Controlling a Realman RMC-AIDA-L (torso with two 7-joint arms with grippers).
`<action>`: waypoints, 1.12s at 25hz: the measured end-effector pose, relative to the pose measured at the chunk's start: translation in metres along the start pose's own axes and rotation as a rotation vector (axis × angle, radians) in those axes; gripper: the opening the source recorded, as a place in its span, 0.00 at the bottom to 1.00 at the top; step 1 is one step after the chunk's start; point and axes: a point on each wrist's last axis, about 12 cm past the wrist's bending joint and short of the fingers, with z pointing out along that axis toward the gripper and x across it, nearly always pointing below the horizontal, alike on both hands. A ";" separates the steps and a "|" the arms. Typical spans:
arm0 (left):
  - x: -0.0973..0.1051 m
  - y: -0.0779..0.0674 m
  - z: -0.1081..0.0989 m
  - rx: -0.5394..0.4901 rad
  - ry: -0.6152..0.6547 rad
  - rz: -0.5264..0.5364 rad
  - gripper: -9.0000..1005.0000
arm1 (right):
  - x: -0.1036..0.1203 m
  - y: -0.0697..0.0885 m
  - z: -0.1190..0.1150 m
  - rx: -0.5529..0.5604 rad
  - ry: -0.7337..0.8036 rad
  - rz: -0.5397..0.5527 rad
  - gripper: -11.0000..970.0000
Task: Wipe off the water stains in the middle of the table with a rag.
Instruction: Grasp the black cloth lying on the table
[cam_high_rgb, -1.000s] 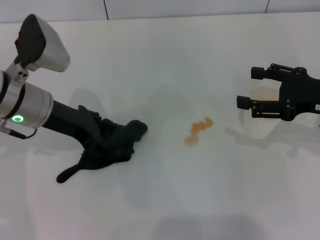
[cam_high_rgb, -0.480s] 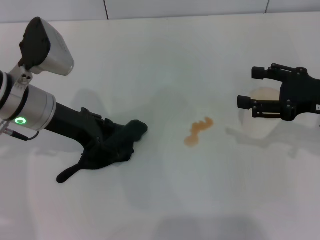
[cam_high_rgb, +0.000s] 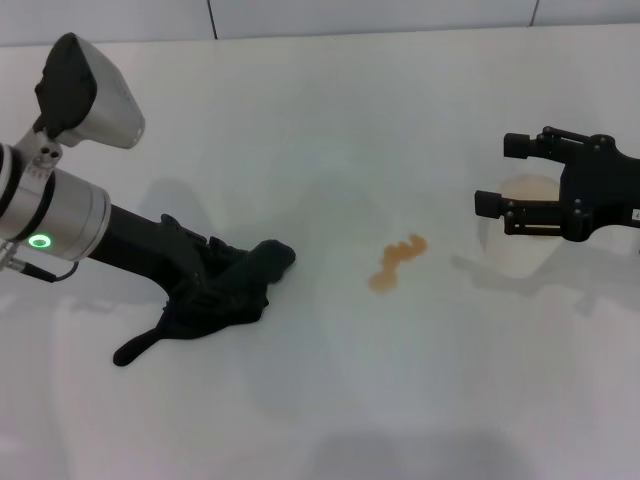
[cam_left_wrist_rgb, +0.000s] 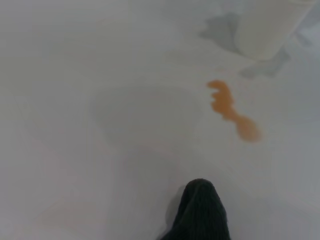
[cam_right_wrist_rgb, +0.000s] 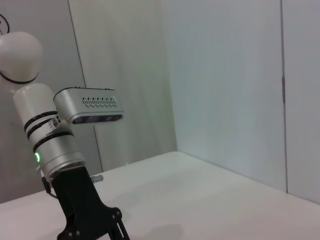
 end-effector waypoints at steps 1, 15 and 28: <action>0.000 0.000 0.000 0.001 0.001 0.000 0.69 | 0.000 0.000 0.000 0.000 -0.003 0.002 0.89; 0.006 -0.002 0.000 0.011 0.007 -0.018 0.46 | 0.001 0.001 0.000 0.000 -0.011 0.009 0.89; 0.007 0.000 -0.001 0.000 0.012 -0.031 0.30 | 0.002 0.002 -0.001 -0.008 -0.011 0.013 0.89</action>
